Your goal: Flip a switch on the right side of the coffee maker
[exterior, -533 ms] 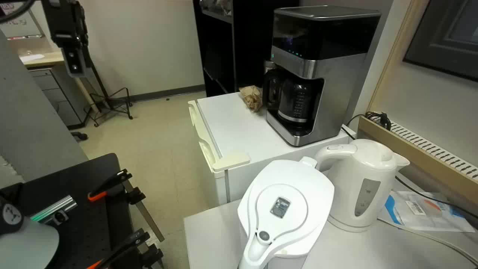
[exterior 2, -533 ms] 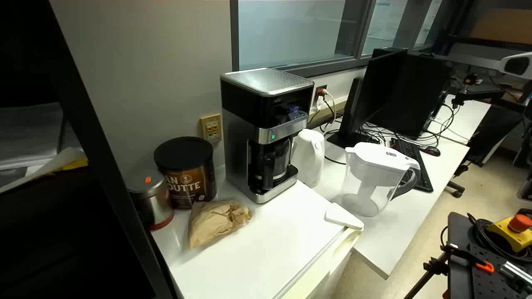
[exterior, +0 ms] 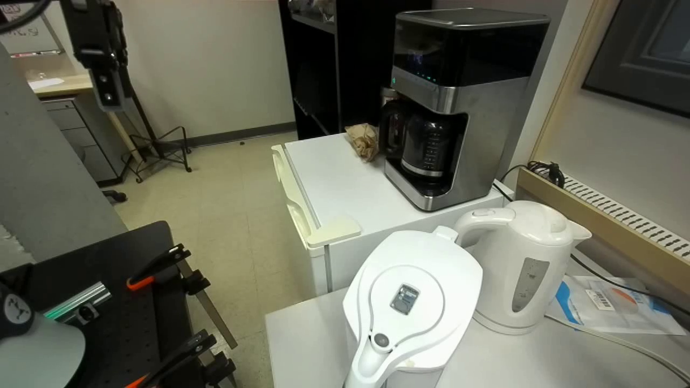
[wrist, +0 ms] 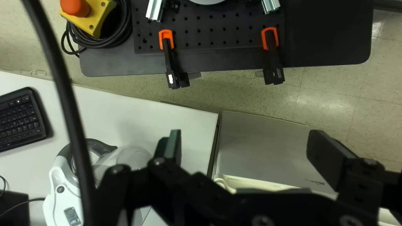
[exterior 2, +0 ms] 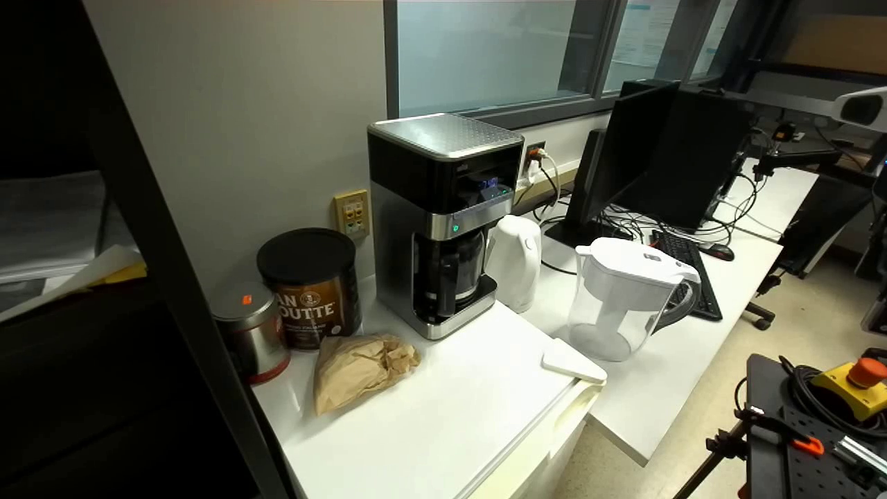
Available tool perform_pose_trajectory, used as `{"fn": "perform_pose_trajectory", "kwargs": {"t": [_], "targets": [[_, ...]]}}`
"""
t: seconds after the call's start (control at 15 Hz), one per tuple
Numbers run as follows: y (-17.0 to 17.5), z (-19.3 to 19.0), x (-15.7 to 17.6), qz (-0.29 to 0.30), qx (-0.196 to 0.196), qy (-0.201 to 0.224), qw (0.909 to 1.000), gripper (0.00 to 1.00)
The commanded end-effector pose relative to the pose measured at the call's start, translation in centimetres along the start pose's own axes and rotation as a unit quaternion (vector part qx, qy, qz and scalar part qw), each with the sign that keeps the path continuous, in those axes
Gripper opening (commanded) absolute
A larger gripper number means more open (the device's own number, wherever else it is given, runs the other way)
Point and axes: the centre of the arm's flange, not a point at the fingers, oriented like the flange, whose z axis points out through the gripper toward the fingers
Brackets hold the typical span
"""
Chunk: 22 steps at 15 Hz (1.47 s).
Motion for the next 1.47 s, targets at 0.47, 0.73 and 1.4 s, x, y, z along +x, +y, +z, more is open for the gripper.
{"fn": "perform_pose_trajectory", "kwargs": {"t": [0.47,0.73,1.4], "targets": [[3.4,-2.1,8.7,-0.138,-0.095,0.096,0.9811,0.75],[3.2,-1.6,13.6,-0.213,-0.129,0.151,0.9566,0.53],[-1.2,0.7,23.6,-0.332,-0.208,0.265,0.8809,0.0]]}}
